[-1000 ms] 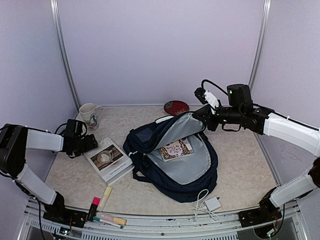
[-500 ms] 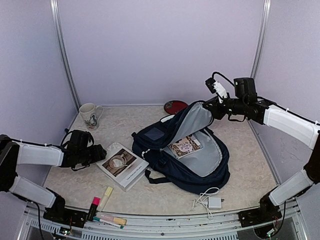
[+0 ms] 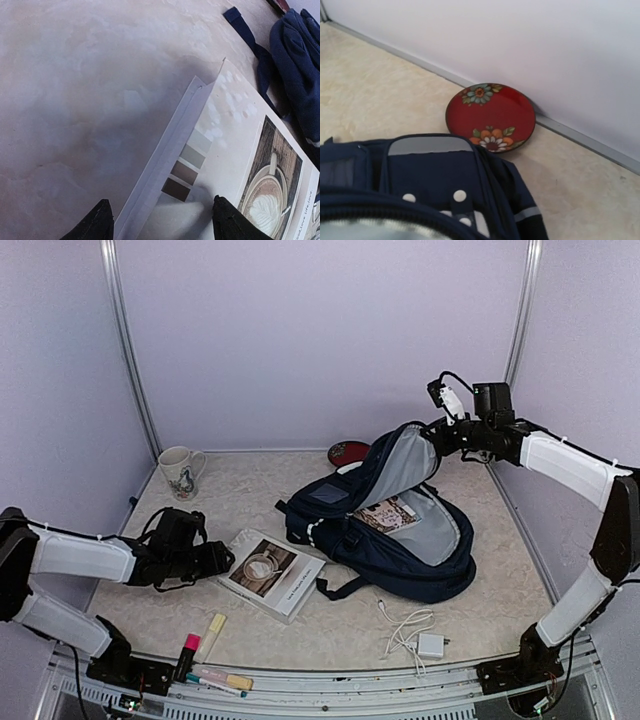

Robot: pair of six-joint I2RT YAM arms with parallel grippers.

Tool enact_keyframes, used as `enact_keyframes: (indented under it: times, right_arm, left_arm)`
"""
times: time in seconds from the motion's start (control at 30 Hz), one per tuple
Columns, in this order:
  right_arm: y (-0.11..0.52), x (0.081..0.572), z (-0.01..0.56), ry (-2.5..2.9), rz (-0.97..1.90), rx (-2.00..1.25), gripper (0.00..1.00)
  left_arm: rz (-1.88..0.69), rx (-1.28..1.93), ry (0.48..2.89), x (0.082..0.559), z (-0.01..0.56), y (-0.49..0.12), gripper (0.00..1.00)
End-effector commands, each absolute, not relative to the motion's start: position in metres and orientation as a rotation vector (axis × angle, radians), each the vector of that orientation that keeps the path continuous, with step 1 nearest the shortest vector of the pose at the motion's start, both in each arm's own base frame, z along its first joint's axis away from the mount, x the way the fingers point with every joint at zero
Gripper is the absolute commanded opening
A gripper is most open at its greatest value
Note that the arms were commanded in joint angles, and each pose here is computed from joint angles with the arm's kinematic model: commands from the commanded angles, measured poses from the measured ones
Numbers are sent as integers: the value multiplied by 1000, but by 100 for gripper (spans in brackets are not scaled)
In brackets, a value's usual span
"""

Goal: Pack the student bag
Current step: Move the book to the center of the board.

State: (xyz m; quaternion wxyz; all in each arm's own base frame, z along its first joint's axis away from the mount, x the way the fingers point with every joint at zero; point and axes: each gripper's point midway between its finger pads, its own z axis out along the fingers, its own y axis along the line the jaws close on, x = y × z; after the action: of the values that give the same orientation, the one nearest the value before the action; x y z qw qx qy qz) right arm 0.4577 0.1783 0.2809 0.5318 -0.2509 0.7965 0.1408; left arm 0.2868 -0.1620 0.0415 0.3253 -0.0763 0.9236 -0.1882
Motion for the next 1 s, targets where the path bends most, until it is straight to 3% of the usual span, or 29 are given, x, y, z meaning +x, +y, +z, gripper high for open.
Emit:
enact_keyframes:
  times: [0.0,0.43,0.73,0.97]
  right_arm:
    - [162,479,326,1792,318,-455,0]
    - [174,501,418,1606,329,-472,0]
    - [200,490,430,1536,465,-535,0]
    - [225,481,459,1422,558,-595,0]
  left_arm:
    - [-530,-118,2464,272,35,-183,64]
    - [-717,130,2442,246,53,-250,63]
    - [-840,477,2327,198,88,-316,61]
    - [-831,738,2116,177,151,-345,79]
